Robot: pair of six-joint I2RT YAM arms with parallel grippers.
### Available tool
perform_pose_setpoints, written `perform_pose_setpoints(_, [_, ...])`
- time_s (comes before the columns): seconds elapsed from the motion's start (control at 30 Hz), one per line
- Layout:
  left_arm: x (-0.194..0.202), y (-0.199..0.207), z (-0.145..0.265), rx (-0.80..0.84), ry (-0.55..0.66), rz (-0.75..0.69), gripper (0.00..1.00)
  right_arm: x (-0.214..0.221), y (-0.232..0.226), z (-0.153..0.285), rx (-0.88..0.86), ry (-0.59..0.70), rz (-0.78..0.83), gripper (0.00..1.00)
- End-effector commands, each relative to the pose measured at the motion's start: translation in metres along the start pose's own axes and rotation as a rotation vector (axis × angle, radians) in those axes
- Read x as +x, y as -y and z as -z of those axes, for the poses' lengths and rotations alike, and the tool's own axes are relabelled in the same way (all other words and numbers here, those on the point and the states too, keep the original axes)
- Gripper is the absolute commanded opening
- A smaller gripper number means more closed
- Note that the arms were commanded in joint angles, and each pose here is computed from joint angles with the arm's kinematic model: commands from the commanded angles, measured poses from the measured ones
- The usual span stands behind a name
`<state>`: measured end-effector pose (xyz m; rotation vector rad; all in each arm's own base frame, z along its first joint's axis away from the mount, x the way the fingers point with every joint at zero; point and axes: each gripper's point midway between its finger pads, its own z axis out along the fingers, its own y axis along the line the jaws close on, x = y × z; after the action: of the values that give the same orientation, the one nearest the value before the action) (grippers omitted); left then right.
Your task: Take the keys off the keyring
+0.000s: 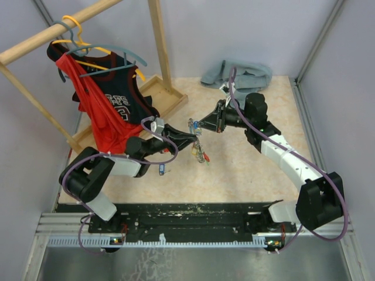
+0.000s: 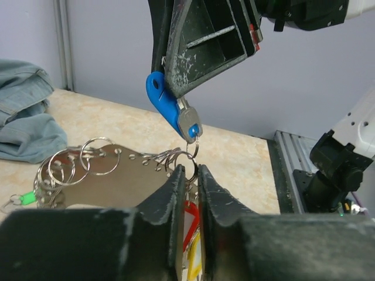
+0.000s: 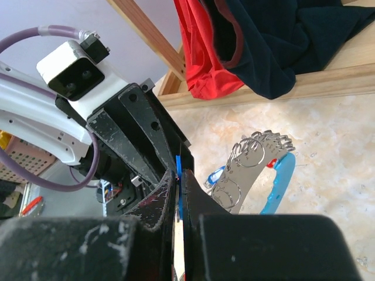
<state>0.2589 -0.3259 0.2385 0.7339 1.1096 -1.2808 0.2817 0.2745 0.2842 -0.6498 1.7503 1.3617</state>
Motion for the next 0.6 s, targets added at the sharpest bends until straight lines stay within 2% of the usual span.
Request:
perform_pose_setpoints(0.0, [-0.058,0.025,-0.006,0.127,0.179,-0.138,0.16,-0.03,-0.022,-0.002,-0.061,0.056,0.116,0.0])
perform_pose_setpoints(0.03, [-0.058,0.025,-0.006,0.131,0.176,-0.131,0.1,-0.03,-0.022,-0.002,-0.062,0.055,0.118,0.0])
perform_pose_setpoints(0.07, [-0.057,0.025,-0.006,0.133,0.172,-0.121,0.01,-0.03,-0.023,-0.002,-0.063,0.055,0.121,0.0])
perform_pose_setpoints(0.33, [-0.055,0.024,-0.004,0.154,0.148,-0.078,0.0,-0.03,-0.019,-0.002,-0.044,0.043,0.146,0.0])
perform_pose_setpoints(0.57, [-0.048,0.02,0.003,0.119,0.143,-0.108,0.0,-0.027,-0.042,-0.002,-0.189,0.058,0.061,0.0])
